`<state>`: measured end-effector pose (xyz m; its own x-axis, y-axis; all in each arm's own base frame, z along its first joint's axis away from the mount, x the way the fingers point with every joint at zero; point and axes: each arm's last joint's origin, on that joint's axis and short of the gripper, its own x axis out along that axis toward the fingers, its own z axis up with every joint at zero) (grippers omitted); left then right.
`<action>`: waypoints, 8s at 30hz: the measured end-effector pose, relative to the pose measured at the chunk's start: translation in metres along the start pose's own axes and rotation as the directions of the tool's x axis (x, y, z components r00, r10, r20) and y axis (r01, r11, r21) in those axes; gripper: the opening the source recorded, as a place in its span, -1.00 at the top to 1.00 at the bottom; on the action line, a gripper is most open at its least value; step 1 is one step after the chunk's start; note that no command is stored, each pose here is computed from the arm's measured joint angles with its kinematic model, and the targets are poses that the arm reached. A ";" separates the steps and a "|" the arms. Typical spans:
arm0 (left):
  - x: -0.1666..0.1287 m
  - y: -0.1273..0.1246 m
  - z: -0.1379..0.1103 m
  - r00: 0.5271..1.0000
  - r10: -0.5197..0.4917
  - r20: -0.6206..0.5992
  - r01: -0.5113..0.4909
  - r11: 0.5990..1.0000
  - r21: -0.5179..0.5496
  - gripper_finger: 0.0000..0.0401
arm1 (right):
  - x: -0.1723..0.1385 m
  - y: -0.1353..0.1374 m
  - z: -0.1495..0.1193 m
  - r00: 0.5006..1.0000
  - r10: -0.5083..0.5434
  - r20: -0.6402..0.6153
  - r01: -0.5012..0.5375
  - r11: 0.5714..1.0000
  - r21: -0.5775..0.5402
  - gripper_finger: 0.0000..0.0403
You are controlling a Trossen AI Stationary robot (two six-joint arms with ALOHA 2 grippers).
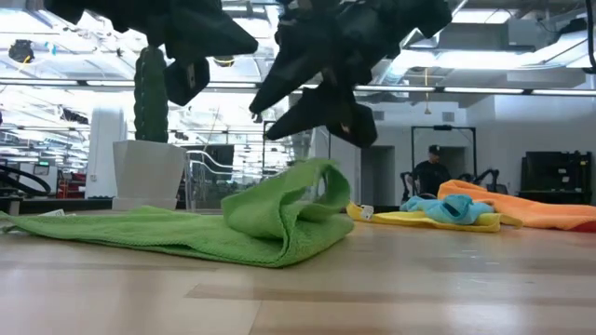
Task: Fold microfiber towels
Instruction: Fold the green microfiber cloth
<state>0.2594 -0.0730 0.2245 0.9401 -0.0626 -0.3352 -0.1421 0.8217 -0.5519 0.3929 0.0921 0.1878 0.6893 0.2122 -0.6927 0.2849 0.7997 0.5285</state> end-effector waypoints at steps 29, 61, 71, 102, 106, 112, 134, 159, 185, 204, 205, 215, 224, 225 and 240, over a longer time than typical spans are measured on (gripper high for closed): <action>-0.002 -0.005 -0.009 0.999 0.031 -0.011 -0.032 0.998 -0.050 1.00 | 0.013 0.003 -0.072 0.923 -0.282 -0.262 0.268 0.959 -0.086 0.26; -0.010 -0.009 -0.016 0.997 0.056 -0.053 -0.059 0.997 -0.043 1.00 | 0.029 0.021 0.006 0.986 0.166 0.004 -0.151 0.907 -0.394 0.36; -0.039 -0.004 -0.006 0.985 0.166 -0.042 -0.167 0.986 -0.021 1.00 | 0.000 0.012 -0.002 0.988 -0.157 -0.007 0.140 0.898 -0.417 0.42; -0.004 0.046 -0.083 0.918 0.360 -0.164 -0.371 0.928 -0.040 1.00 | 0.053 -0.040 0.007 0.986 -0.144 -0.085 0.090 0.883 -0.460 0.21; 0.007 0.049 -0.093 0.918 0.349 -0.188 -0.362 0.931 -0.042 1.00 | 0.053 -0.041 0.005 0.983 -0.153 -0.099 0.092 0.887 -0.453 0.24; 0.018 0.053 -0.104 0.920 0.321 -0.223 -0.341 0.938 -0.059 1.00 | 0.057 -0.044 0.002 0.980 -0.162 -0.116 0.096 0.894 -0.437 0.26; 0.017 0.058 -0.110 0.897 0.368 -0.246 -0.382 0.924 -0.011 1.00 | 0.042 -0.031 -0.007 0.966 -0.135 -0.222 0.048 0.933 -0.357 0.83; 0.016 0.060 -0.110 0.888 0.395 -0.235 -0.404 0.915 0.011 1.00 | 0.028 -0.016 -0.028 0.929 -0.276 -0.246 0.176 0.916 -0.361 0.70; 0.019 0.064 -0.106 0.890 0.384 -0.247 -0.378 0.923 0.072 1.00 | 0.040 0.033 -0.040 0.995 -0.098 0.028 0.101 0.905 -0.413 0.26; 0.019 0.062 -0.105 0.899 0.357 -0.252 -0.349 0.934 0.077 1.00 | 0.060 0.033 -0.072 0.990 -0.069 -0.127 0.016 0.924 -0.382 0.45; 0.020 0.062 -0.105 0.900 0.356 -0.252 -0.349 0.934 0.076 1.00 | 0.058 0.035 -0.069 0.992 -0.056 -0.114 0.008 0.922 -0.387 0.45; 0.020 0.062 -0.105 0.900 0.352 -0.257 -0.345 0.936 0.074 1.00 | 0.056 0.035 -0.047 0.998 -0.038 0.058 0.061 0.888 -0.455 0.45; 0.020 0.062 -0.104 0.902 0.355 -0.245 -0.347 0.935 0.076 1.00 | 0.054 0.045 -0.041 0.996 0.000 0.090 0.044 0.870 -0.490 0.43; 0.021 0.062 -0.103 0.906 0.355 -0.232 -0.348 0.935 0.069 1.00 | 0.053 0.049 -0.040 0.995 0.015 0.098 0.037 0.863 -0.504 0.43; 0.025 0.056 -0.092 0.948 0.251 -0.195 -0.265 0.963 -0.049 1.00 | 0.055 0.059 -0.044 0.996 -0.054 0.070 0.083 0.846 -0.527 0.43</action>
<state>0.2465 -0.0807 0.1147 0.7952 0.0368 -0.6052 -0.4013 0.7801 -0.4799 0.4186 0.1761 0.1593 0.7175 0.1287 -0.6846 -0.0527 0.9900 0.1309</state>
